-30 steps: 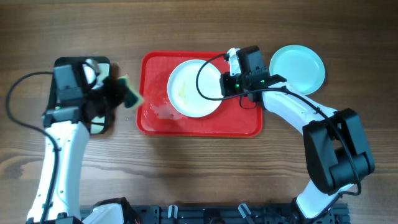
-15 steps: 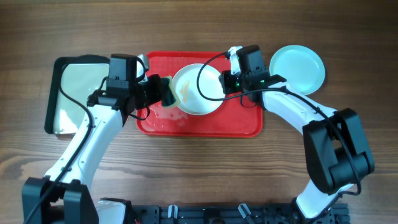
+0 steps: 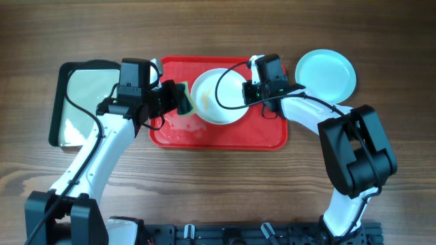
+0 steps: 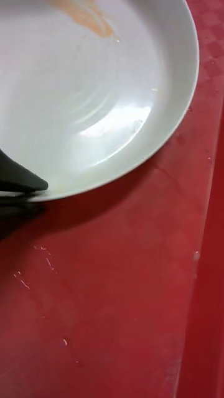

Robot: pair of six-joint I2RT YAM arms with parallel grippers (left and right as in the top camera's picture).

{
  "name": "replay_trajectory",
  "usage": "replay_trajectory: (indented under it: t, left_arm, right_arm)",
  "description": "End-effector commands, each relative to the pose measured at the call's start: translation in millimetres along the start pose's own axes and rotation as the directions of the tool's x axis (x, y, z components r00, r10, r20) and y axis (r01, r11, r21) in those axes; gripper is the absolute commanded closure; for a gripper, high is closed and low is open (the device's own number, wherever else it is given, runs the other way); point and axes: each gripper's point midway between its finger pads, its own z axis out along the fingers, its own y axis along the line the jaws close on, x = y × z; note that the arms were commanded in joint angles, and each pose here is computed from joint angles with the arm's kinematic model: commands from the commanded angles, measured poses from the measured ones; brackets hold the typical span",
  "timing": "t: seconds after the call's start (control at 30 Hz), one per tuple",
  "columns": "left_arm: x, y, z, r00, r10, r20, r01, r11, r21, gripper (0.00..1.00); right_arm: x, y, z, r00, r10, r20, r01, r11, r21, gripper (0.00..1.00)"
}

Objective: Clean dirty plates on tray and stack at the side
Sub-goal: 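Bring the sponge with the left gripper onto the white plate and scrub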

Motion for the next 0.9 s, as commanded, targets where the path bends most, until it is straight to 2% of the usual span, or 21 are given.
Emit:
replay_trajectory:
  t: [0.0,0.27,0.4,0.63,0.7,0.77,0.87]
  left_arm:
    - [0.4,-2.4,5.5,1.000,0.001,0.004,-0.001,1.000,0.005,0.96]
    - [18.4,-35.2,62.9,1.000,-0.022,-0.020,0.023,0.998,0.062,0.96]
    - [23.2,-31.6,101.1,0.999,-0.045,0.017,0.044,0.999,0.022,0.96]
    - [23.9,-42.0,147.2,0.998,0.000,0.066,-0.006,0.995,0.102,0.96]
    - [29.7,-33.4,155.3,0.999,-0.002,0.052,-0.002,0.997,0.077,0.96]
    - [35.0,-1.4,160.2,0.998,-0.023,0.052,0.026,0.998,-0.056,0.96]
    - [34.0,15.9,154.6,0.999,0.007,0.037,-0.003,0.993,-0.119,0.96]
  right_arm:
    - [7.1,-5.2,5.2,1.000,0.005,-0.020,-0.005,1.000,0.019,0.96]
    - [10.7,-5.5,5.1,0.999,0.030,-0.034,-0.030,0.999,0.022,0.96]
    - [16.1,-6.7,4.8,0.998,0.034,-0.056,-0.032,0.999,0.028,0.96]
    - [20.5,-7.6,4.5,0.997,0.035,-0.074,-0.033,0.999,0.032,0.96]
    - [21.4,-7.9,4.4,0.996,0.034,-0.077,-0.032,0.999,0.033,0.96]
    - [24.0,-10.8,4.1,0.996,0.035,-0.087,-0.031,0.998,0.050,0.96]
    - [30.4,-12.1,3.4,0.993,0.039,-0.112,-0.033,0.998,0.056,0.96]
